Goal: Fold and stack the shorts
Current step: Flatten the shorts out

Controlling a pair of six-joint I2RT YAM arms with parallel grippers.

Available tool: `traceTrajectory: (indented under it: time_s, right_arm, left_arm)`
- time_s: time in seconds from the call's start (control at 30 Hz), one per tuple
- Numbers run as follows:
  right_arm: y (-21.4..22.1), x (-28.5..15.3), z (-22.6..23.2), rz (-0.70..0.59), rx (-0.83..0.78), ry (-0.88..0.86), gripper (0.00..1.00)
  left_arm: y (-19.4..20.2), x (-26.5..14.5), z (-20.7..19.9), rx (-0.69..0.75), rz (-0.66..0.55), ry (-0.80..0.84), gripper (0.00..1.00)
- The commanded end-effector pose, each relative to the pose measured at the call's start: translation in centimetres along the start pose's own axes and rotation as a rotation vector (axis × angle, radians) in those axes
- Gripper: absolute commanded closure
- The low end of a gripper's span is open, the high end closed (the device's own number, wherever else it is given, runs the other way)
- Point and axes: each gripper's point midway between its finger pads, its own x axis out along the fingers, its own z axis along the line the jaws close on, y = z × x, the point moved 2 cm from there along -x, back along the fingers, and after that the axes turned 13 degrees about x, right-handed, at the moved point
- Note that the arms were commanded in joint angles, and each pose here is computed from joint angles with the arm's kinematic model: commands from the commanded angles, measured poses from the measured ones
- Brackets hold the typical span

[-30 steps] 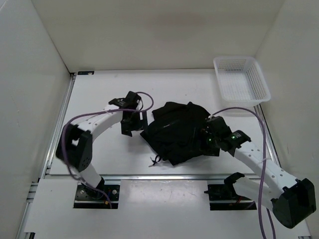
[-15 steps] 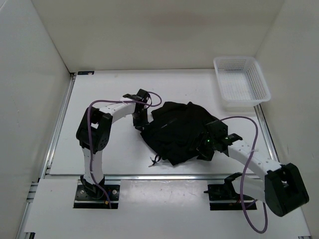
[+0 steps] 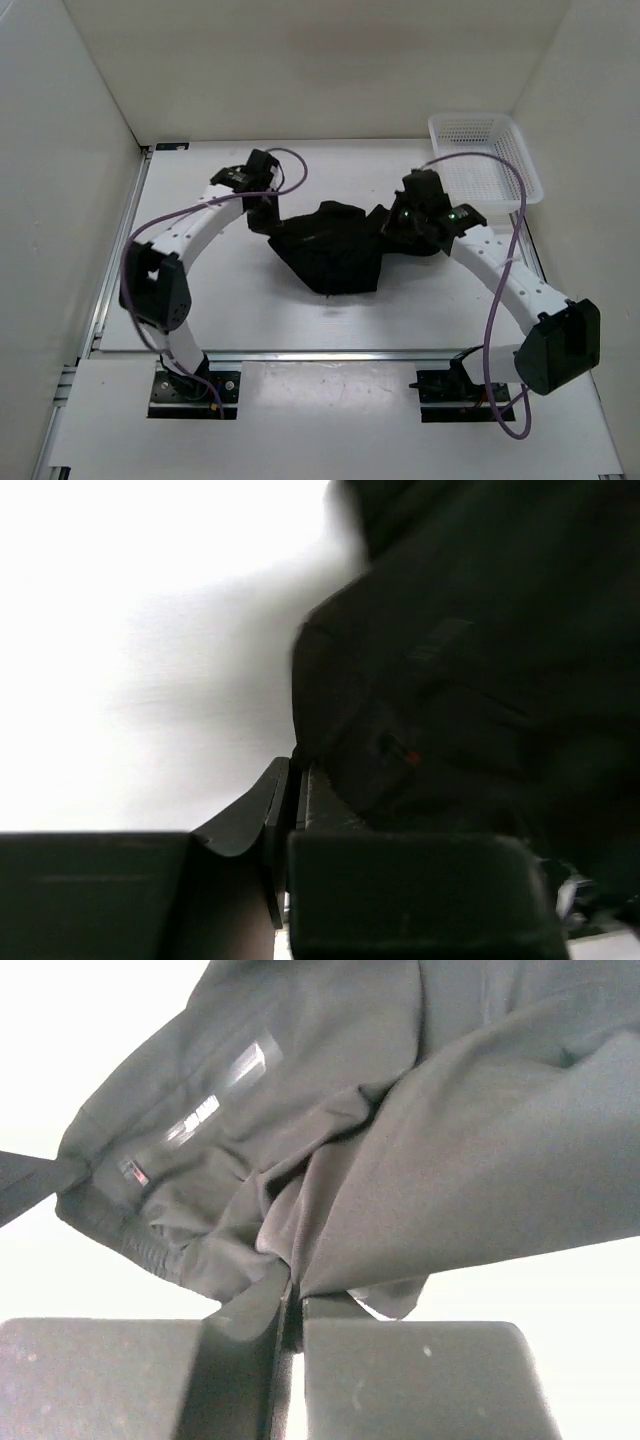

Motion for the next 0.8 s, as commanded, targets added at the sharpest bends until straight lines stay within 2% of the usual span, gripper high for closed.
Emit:
traceTrajectory:
  time_s: [0.0,0.07,0.1,0.17,0.2,0.23,0.27,0.3,0.33,0.37,0.4,0.43,0.47,0.5,0.53,0.6,0.63,0.67,0.73,0.77]
  right_arm:
    - [-4.2,-1.2,3.3,-0.110,-0.097,-0.010,1.00]
    - [-6.4,-0.2,4.6,-0.122,-0.095,0.004,1.00]
    - [-9.2,0.7,6.3,-0.152,-0.084,0.001,1.00]
    - [-11.5,1.8,7.9,-0.139,-0.095,-0.020,0.98]
    - [-13.8,2.3,8.9,-0.136,-0.084,-0.012,0.75]
    - [-14.6,2.4,9.2,-0.128,-0.075,-0.006,0.62]
    - [-15.4,2.4,9.2,-0.128,-0.077,0.008,0.48]
    - [-16.1,2.3,8.7,-0.134,-0.063,0.020,0.33]
    - [-16.6,1.3,8.4,-0.164,-0.057,0.025,0.13]
    - [-16.2,1.8,6.9,-0.162,-0.047,0.052,0.07]
    - [-16.6,-0.4,6.4,-0.200,-0.036,0.031,0.07]
    - [-16.4,-0.7,5.3,-0.212,-0.038,0.043,0.07]
    - [-15.7,-1.5,3.3,-0.218,-0.020,0.060,0.07]
    - [-15.2,-1.8,1.9,-0.224,-0.011,0.089,0.10]
    - [-14.3,-2.1,1.0,-0.218,-0.010,0.096,0.26]
    - [-13.0,-3.5,-0.2,-0.226,-0.013,0.071,0.49]
    - [-10.2,-2.3,-1.9,-0.143,-0.014,0.078,0.65]
    - [-8.7,-2.9,-1.7,-0.128,-0.050,0.049,0.66]
    - [-5.9,-2.5,-2.3,-0.061,-0.073,0.041,0.66]
    - [-3.1,-2.0,-3.3,0.009,-0.075,0.045,0.58]
  left_arm:
    - [-2.6,-9.1,0.2,0.051,-0.191,0.000,0.90]
    - [-2.0,-10.9,-1.9,0.087,-0.201,0.077,0.90]
    - [-1.3,-11.7,-4.2,0.096,-0.200,0.137,0.90]
    - [-0.4,-13.4,-8.5,0.122,-0.209,0.314,0.90]
    - [0.4,-14.3,-11.8,0.159,-0.224,0.406,0.90]
    - [1.0,-15.2,-13.4,0.180,-0.218,0.452,0.86]
    - [1.2,-16.0,-14.4,0.206,-0.228,0.474,0.43]
    - [1.2,-16.6,-15.0,0.222,-0.246,0.480,0.28]
    - [1.1,-17.3,-15.1,0.219,-0.255,0.471,0.15]
    - [1.3,-17.6,-14.5,0.212,-0.253,0.439,0.09]
    - [0.9,-17.9,-13.3,0.192,-0.286,0.386,0.05]
    - [0.2,-18.0,-11.8,0.156,-0.305,0.352,0.05]
    - [-0.1,-17.9,-10.7,0.141,-0.315,0.328,0.07]
    - [-0.4,-17.7,-9.6,0.131,-0.319,0.310,0.15]
    - [-1.1,-16.8,-7.6,0.079,-0.317,0.264,0.43]
    - [-1.7,-15.9,-5.5,0.056,-0.324,0.207,0.71]
    - [-2.3,-14.4,-3.7,0.010,-0.297,0.162,0.80]
    - [-2.1,-13.0,-2.7,-0.004,-0.262,0.137,0.90]
    - [-2.2,-10.2,-0.8,-0.049,-0.194,0.082,0.90]
    - [-2.0,-8.9,1.2,-0.093,-0.160,0.040,0.90]
